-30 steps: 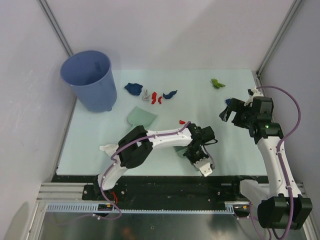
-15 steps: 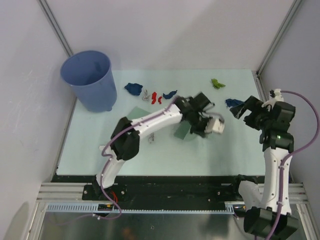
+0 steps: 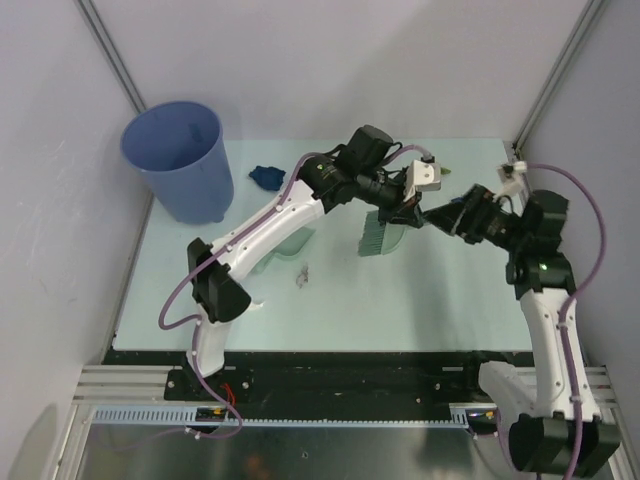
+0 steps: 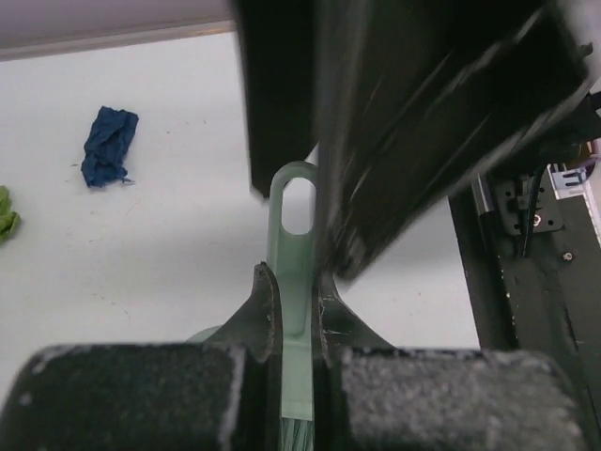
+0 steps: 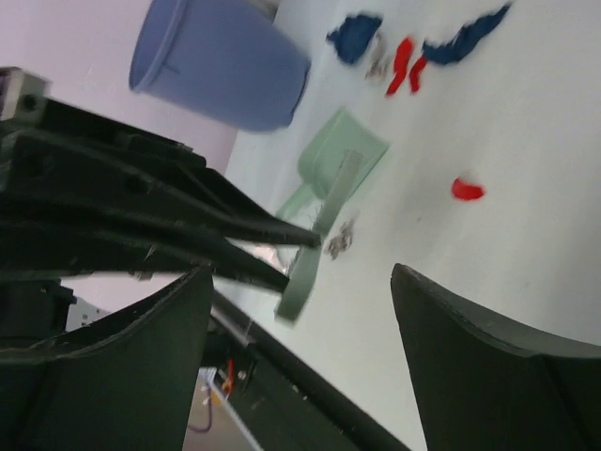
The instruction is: Sweep away the paper scraps from the table
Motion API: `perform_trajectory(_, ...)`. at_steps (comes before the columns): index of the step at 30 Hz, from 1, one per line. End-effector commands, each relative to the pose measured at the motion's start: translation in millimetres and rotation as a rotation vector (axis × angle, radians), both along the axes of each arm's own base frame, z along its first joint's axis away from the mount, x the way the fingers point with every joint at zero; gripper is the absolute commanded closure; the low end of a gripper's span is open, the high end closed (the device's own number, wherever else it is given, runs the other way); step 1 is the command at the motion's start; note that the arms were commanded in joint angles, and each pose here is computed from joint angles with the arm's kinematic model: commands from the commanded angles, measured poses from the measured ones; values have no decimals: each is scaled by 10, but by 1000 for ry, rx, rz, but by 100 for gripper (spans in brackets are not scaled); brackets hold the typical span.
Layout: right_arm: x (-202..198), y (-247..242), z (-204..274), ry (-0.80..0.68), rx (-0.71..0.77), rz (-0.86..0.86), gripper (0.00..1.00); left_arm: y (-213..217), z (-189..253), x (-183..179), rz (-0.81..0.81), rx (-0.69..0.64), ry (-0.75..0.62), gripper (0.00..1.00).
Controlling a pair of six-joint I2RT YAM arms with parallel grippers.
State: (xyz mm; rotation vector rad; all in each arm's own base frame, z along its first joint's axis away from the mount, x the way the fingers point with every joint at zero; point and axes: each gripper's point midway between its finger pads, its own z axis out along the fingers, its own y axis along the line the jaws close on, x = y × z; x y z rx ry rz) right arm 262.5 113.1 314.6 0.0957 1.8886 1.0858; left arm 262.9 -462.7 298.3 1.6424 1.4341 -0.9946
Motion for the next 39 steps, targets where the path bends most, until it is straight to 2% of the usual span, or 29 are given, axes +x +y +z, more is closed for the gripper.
perform_trajectory(1,105,295,86,-23,45,83,21,40,338,-62,12,-58,-28,100)
perform_trajectory(4,213,320,92,-22,57,59,30,68,310,-96,-3,-52,-39,100)
perform_trajectory(6,280,304,31,0,53,35,43,94,333,-64,15,-50,-63,100)
perform_trajectory(10,318,356,-159,58,24,38,48,109,381,42,56,-50,-117,100)
perform_trajectory(14,411,226,-239,84,18,-30,57,129,362,56,57,-43,-145,100)
perform_trajectory(19,551,11,-180,81,58,-108,55,148,349,23,45,-38,-175,100)
perform_trajectory(24,545,131,-128,66,78,-62,59,162,389,29,46,-43,-201,100)
perform_trajectory(30,449,272,-160,82,75,-21,55,139,375,135,88,-30,-246,100)
perform_trajectory(33,426,255,-173,82,69,-35,57,135,365,196,108,-25,-264,100)
perform_trajectory(34,426,258,-177,82,68,-36,59,132,384,205,111,-30,-271,100)
perform_trajectory(36,413,301,-196,89,73,-11,75,120,389,198,107,-34,-272,100)
perform_trajectory(38,414,307,-192,84,73,-2,100,122,400,178,99,-40,-271,100)
perform_trajectory(39,417,300,-188,77,67,-2,100,124,394,158,96,-39,-264,100)
